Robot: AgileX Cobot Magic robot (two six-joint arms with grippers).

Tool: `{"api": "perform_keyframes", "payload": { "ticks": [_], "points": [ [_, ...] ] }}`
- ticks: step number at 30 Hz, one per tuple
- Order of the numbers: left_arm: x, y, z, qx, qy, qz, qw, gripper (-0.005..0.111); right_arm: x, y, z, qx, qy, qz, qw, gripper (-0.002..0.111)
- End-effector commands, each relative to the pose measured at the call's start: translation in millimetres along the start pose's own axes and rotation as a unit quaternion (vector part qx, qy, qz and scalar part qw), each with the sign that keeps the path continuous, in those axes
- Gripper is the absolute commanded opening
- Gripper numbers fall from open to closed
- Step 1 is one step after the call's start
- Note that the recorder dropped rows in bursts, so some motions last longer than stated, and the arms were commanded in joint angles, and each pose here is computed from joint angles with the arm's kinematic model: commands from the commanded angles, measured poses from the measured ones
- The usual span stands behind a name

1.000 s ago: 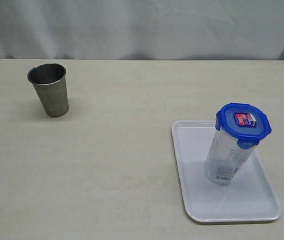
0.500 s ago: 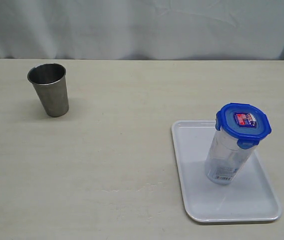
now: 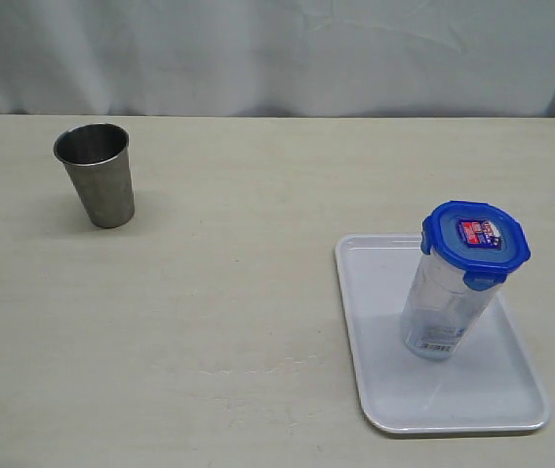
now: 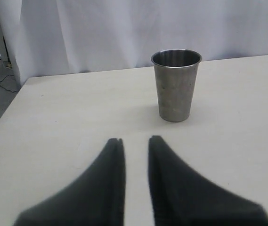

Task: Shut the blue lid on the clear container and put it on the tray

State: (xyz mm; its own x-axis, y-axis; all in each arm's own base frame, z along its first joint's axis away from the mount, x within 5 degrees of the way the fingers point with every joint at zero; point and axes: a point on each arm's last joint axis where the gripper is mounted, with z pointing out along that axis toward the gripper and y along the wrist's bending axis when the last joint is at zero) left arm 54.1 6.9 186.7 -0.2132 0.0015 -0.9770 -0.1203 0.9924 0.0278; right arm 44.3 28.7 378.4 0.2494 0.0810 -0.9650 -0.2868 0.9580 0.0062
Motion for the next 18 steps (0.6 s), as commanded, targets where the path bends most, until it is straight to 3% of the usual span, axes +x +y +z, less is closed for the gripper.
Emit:
{"api": "perform_keyframes", "payload": {
  "ticks": [1,18],
  "points": [
    [0.0,-0.5,0.0,0.004,-0.004,-0.004,1.000,0.000,0.7,0.9,-1.0,-0.003,0.000,-0.001,1.000,0.004],
    [1.1,-0.6,0.0,0.004,0.003,-0.004,1.000,0.000,0.7,0.9,-1.0,-0.003,0.000,-0.001,1.000,0.004]
  ]
}}
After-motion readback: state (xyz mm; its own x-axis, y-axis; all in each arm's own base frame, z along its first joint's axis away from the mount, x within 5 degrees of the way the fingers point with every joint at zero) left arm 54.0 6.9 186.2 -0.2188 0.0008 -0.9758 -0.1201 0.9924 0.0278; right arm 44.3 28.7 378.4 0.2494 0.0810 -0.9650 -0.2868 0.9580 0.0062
